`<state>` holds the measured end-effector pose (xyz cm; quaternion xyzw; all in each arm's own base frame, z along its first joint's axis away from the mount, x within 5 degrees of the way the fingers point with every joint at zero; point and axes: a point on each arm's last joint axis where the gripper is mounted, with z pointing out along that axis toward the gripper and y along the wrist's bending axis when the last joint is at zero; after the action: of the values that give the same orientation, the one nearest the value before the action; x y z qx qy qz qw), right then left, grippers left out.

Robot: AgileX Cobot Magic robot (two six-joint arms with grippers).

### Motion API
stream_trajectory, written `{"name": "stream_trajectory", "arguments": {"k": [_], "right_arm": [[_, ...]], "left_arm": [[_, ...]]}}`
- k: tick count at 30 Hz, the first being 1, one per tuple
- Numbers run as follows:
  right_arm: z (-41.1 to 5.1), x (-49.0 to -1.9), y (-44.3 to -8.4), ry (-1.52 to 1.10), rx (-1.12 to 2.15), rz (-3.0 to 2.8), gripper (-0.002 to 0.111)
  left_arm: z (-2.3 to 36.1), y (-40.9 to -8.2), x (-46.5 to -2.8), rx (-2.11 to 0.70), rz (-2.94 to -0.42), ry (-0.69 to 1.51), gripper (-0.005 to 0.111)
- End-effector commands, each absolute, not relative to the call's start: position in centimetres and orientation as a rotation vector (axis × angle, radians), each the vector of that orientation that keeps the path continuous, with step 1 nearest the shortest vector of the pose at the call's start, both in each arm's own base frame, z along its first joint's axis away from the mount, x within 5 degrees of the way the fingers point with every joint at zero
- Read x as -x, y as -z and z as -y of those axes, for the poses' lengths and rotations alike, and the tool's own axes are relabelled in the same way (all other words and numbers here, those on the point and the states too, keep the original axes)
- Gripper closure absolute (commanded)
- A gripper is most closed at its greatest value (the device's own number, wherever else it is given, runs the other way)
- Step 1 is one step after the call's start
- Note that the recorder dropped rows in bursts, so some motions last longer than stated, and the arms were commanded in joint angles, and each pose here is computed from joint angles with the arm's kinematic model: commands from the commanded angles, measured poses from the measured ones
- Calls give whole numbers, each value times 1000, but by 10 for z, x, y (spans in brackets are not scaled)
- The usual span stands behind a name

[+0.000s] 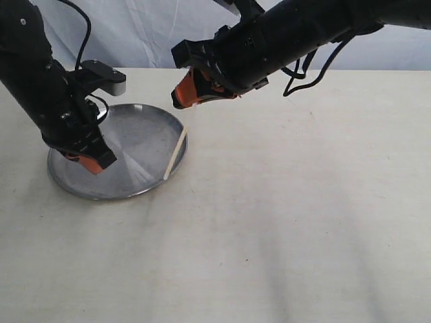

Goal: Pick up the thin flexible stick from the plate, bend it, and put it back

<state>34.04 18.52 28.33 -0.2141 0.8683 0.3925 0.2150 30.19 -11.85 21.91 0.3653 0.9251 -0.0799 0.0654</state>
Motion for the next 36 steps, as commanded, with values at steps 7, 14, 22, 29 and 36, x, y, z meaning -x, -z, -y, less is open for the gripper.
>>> {"name": "stream_trajectory", "arguments": {"k": [7, 14, 22, 29, 36], "right_arm": [[-196, -361, -265, -1226, 466, -2314, 109], [-203, -386, -230, -1276, 338, -2255, 109], [-237, -408, -207, -1379, 466, -2224, 109], [-265, -426, -203, -1393, 494, -2195, 109], [-267, -440, -147, -1246, 387, -2375, 70]], "left_arm": [[112, -235, -299, -1049, -2779, 151, 106], [103, -247, -296, -984, -2772, 34, 106], [101, -257, -291, -981, -2752, 21, 106], [95, -253, -290, -956, -2787, -57, 106], [99, -254, -290, -924, -2778, 2, 106]]}}
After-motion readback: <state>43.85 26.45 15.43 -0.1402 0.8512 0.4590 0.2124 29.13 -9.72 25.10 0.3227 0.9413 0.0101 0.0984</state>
